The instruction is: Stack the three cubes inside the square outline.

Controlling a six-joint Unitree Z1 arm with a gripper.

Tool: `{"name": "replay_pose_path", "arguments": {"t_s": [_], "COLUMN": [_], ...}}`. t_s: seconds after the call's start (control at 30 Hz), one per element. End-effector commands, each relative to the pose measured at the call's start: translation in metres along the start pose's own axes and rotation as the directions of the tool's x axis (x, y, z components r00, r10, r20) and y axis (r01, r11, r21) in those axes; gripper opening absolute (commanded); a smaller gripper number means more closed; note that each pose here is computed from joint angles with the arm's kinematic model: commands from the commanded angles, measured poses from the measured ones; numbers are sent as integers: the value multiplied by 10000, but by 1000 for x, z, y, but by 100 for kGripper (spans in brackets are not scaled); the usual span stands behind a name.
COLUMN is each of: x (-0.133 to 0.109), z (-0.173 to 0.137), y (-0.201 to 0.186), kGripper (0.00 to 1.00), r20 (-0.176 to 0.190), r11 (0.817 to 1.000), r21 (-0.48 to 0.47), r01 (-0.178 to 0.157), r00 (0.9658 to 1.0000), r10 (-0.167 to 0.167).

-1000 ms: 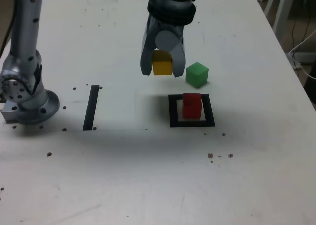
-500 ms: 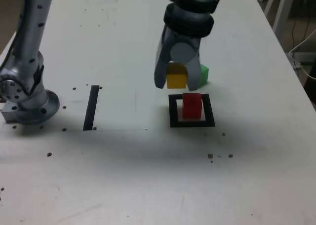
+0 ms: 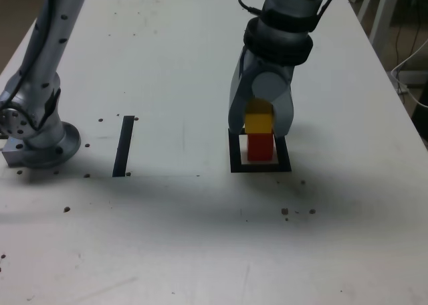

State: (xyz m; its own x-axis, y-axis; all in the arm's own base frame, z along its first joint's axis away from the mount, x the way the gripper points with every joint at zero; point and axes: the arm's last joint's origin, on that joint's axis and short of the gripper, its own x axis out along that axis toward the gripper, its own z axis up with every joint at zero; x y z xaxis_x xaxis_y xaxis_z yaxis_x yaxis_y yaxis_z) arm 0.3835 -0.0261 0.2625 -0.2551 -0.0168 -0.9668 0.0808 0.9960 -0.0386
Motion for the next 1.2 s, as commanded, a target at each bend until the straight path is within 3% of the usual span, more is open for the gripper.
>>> {"name": "replay_pose_path", "arguments": {"t_s": [0.0,0.77,0.83,1.03,1.17], "x": [3,17,18,22,22], "z": [5,19,20,21,20], "y": [-1,4,5,6,7], "kGripper": [29,30,39,94,99], "r20": [-79,-359,-398,-452,-476], "r11": [10000,9999,9999,9999,9999], "r21": [13,21,41,121,119], "r01": [13,123,122,64,1], "r00": [10000,9993,9991,9990,9989], "r10": [-13,-122,-120,-59,5]}}
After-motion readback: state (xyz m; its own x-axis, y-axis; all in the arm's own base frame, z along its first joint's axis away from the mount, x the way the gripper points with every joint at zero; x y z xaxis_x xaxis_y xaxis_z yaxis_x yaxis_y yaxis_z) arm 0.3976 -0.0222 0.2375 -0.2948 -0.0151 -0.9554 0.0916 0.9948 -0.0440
